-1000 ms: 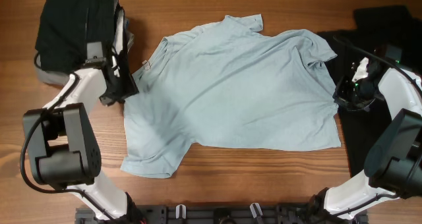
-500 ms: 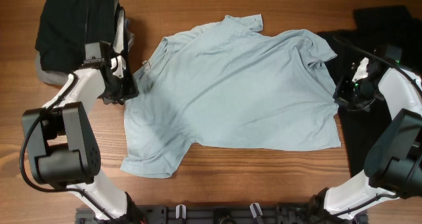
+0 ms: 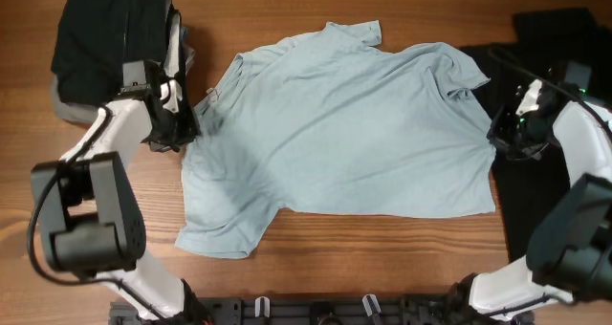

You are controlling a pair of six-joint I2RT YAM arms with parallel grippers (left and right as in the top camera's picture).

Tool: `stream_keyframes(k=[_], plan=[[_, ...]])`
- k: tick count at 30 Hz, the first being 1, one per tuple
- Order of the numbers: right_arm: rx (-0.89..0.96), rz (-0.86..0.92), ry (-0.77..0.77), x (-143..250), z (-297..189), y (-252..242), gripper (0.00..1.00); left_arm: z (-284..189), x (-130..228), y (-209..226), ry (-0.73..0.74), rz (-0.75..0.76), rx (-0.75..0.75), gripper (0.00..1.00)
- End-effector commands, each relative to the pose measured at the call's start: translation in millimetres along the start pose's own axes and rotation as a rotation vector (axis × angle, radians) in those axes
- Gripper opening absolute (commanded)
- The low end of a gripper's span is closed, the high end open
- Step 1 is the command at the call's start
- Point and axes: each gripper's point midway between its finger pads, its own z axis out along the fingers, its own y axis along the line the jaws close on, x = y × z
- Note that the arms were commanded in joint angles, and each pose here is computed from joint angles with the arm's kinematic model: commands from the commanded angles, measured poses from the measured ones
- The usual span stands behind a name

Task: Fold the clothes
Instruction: 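Lift the shirt with both grippers, stretch it taut, and lay it down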

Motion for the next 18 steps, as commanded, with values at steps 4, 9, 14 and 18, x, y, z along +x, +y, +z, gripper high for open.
stream_keyframes(k=[4, 9, 14, 18], plan=[[-0.037, -0.005, -0.218, -19, -71, 15, 0.04, -142, -59, -18, -0.382, -0.043, 0.021, 0.04], [-0.129, -0.045, -0.344, -16, -119, 35, 0.04, -220, -56, -15, -0.573, -0.053, 0.038, 0.04], [-0.18, -0.194, -0.538, -10, -185, 54, 0.04, -297, -39, 14, -0.783, -0.128, -0.006, 0.04], [-0.215, -0.164, -0.617, 1, -219, 60, 0.04, -367, -15, 51, -0.988, -0.254, -0.044, 0.04]])
